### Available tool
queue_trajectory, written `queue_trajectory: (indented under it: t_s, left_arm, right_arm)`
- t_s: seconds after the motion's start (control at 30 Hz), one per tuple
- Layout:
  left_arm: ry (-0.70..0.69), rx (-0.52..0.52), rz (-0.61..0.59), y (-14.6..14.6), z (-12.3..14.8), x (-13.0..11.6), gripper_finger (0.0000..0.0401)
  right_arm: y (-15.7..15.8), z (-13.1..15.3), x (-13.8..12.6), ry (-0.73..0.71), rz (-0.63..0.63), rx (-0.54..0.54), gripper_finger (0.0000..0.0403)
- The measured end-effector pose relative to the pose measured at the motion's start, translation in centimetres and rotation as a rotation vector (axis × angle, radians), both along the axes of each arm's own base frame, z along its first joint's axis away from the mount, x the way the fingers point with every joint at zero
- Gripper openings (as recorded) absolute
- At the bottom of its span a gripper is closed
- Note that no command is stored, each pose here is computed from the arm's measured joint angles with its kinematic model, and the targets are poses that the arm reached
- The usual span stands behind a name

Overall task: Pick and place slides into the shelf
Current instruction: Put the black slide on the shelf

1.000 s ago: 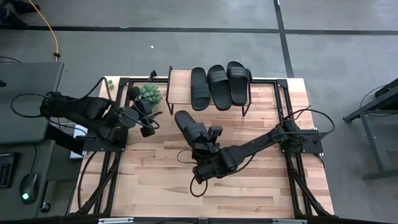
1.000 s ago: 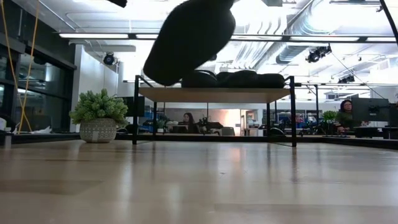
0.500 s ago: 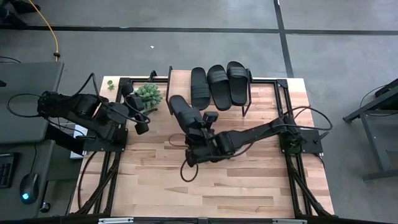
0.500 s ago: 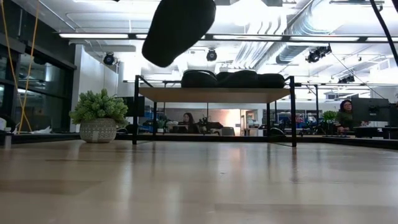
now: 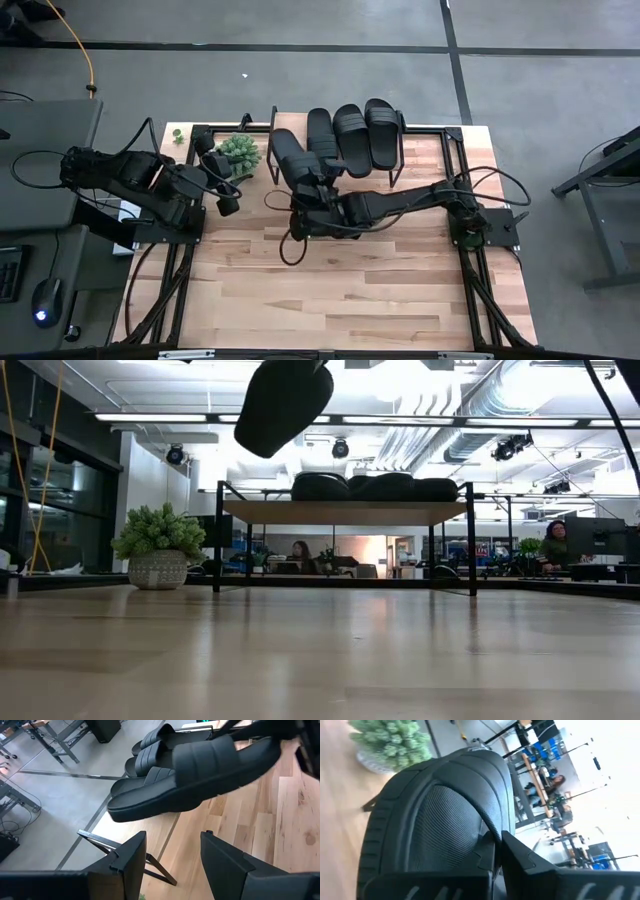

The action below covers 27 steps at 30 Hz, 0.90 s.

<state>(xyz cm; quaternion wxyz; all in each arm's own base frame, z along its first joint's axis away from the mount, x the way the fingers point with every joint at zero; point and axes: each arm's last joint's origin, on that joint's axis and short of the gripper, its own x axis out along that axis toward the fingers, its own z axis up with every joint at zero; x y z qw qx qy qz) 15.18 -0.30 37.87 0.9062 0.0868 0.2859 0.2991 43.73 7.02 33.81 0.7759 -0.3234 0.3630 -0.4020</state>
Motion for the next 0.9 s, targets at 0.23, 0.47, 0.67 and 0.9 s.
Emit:
queue_trajectory:
  t_s: [0.23, 0.47, 0.67, 0.9]
  left_arm:
    - [0.000, 0.000, 0.000, 0.0, 0.0, 0.0, 0.0170]
    - [0.000, -0.001, 0.000, 0.0, 0.0, 0.0, 0.0170]
    - [0.024, -0.002, -0.014, -0.1, -0.3, 0.6, 0.0170]
    - [0.166, 0.067, -0.119, -0.6, -1.4, 2.7, 0.0170]
  right_arm:
    - [-1.7, 0.6, 0.8, -0.001, -0.031, -0.061, 0.0000]
    - [-3.4, 0.8, 1.2, 0.007, -0.057, -0.074, 0.0000]
    - [-3.4, 0.8, 1.3, 0.009, -0.051, -0.071, 0.0000]
    - [-3.4, 0.6, 1.4, -0.004, -0.015, -0.018, 0.0000]
